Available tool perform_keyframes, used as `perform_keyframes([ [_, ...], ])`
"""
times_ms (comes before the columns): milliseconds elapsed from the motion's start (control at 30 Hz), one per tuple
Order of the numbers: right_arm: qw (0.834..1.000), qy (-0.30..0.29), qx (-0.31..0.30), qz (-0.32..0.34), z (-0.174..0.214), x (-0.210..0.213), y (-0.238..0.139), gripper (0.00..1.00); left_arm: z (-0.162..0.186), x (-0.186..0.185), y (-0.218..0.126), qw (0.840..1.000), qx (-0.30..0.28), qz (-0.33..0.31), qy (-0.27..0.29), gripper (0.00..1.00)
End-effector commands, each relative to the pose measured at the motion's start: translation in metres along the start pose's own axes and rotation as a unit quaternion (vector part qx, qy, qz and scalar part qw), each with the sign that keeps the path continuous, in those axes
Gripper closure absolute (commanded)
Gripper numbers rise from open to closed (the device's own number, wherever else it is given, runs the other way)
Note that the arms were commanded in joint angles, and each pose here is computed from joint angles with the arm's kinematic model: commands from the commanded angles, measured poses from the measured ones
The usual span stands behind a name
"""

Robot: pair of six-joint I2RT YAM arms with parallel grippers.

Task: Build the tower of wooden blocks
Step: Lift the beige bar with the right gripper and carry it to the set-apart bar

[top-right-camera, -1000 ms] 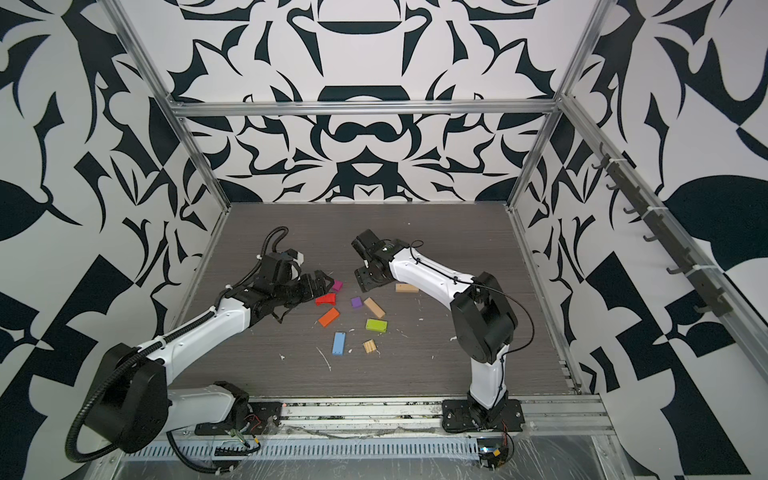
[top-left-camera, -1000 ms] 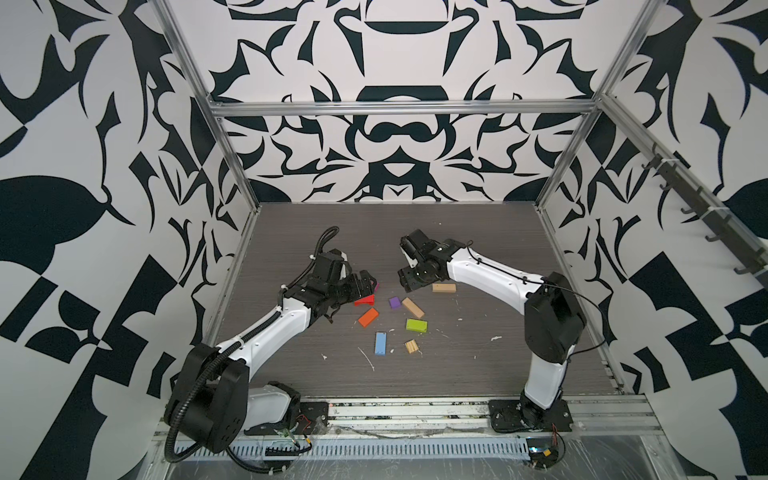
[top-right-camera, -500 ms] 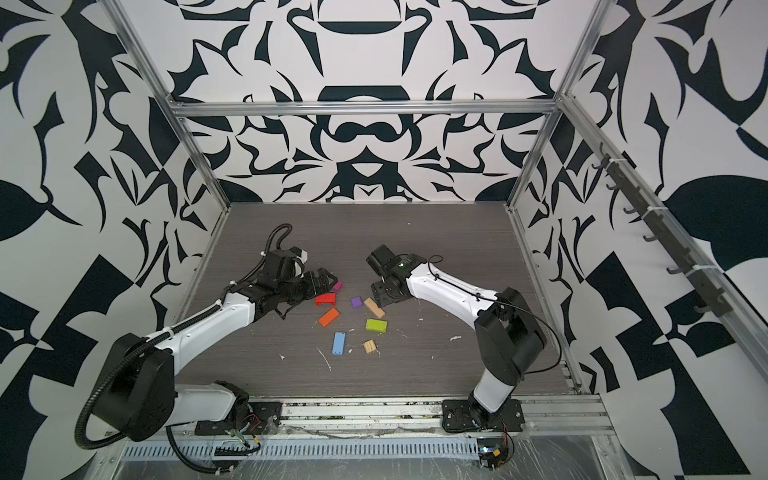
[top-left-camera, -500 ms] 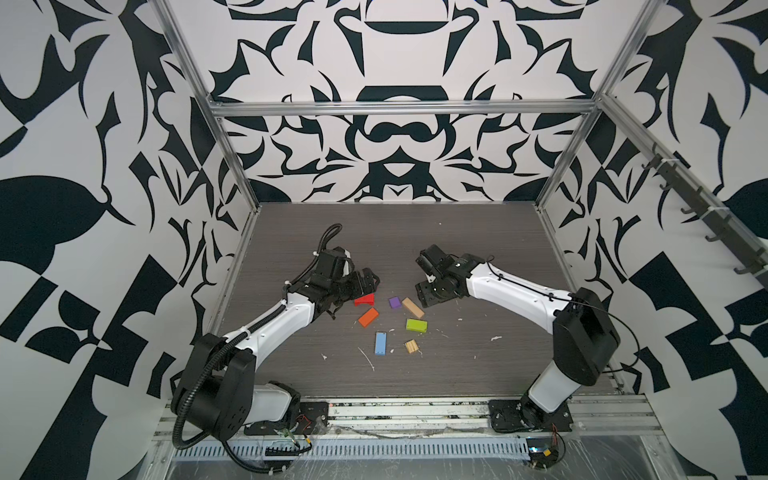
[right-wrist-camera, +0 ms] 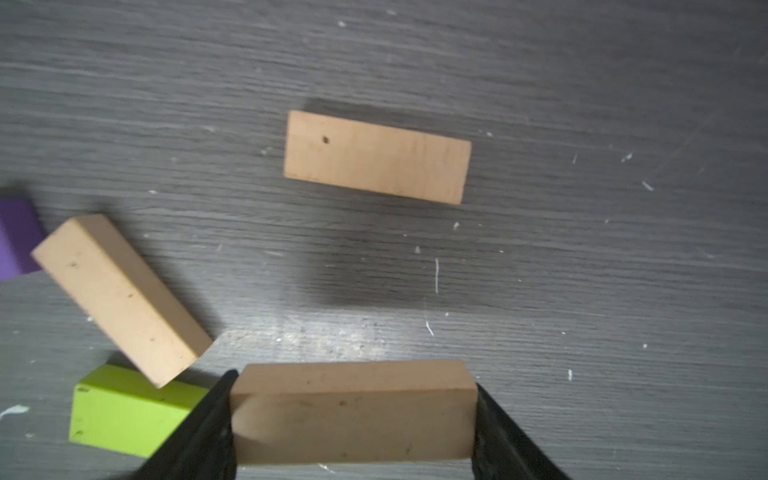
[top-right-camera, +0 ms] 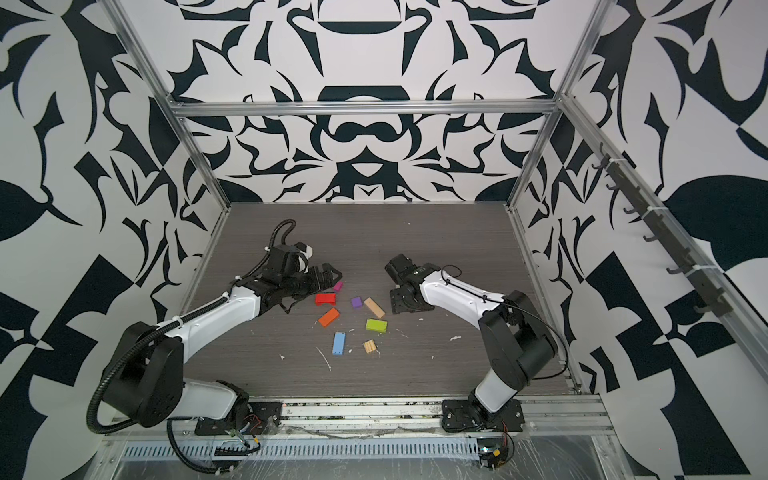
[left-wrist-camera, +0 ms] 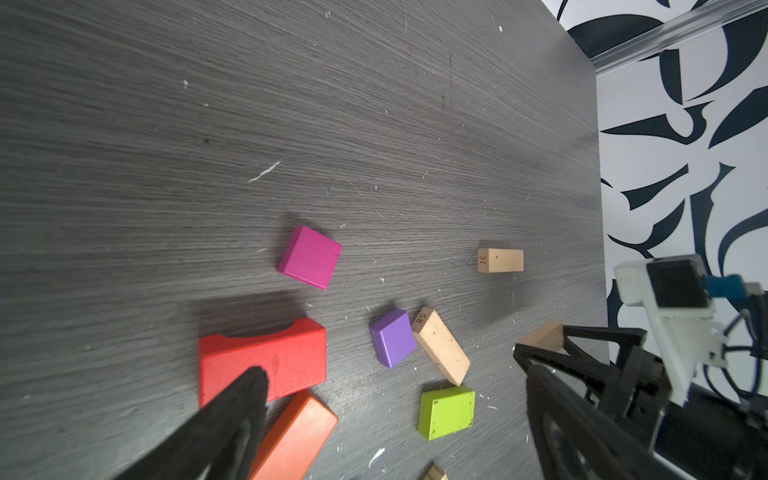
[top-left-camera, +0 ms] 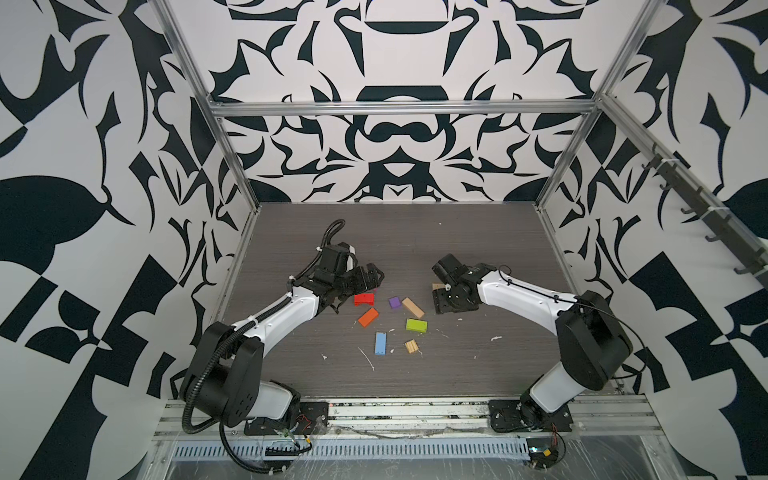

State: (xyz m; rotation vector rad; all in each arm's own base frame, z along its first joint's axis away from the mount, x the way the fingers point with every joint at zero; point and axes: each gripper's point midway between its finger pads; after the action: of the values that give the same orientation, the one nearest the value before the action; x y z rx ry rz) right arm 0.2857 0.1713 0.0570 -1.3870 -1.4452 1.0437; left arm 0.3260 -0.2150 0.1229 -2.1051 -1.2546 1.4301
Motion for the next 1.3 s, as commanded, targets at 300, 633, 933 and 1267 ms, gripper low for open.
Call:
perform_keyframes([
  [300,0.999,0.028,-0.001,-0.027,-0.014,0.007,0.018,0.26,-0.007,-0.006,0.001,1.0,-0.01,0.015,-0.007,0.0],
  [633,0.999,0.032,0.01,-0.02,-0.015,0.006,0.037,0.26,-0.003,-0.003,-0.004,1.0,-0.01,0.01,-0.009,0.0],
  [933,0.999,0.042,0.006,-0.017,-0.025,0.001,0.042,0.26,-0.004,-0.005,-0.007,1.0,-0.012,0.011,-0.009,0.0],
  [1267,0.999,0.044,0.008,-0.016,-0.036,0.003,0.046,0.26,-0.004,-0.006,-0.008,1.0,-0.013,0.012,-0.007,0.0],
])
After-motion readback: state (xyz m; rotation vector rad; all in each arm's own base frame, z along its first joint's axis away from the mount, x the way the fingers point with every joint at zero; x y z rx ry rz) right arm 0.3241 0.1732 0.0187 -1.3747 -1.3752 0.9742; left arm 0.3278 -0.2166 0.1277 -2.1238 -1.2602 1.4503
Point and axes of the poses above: each gripper's point midway between its finger pads, its own y axis out along the fingers, its own x axis along the line the jaws close on, z = x × y, and after that the axes turned 4 degrees about y, right-handed
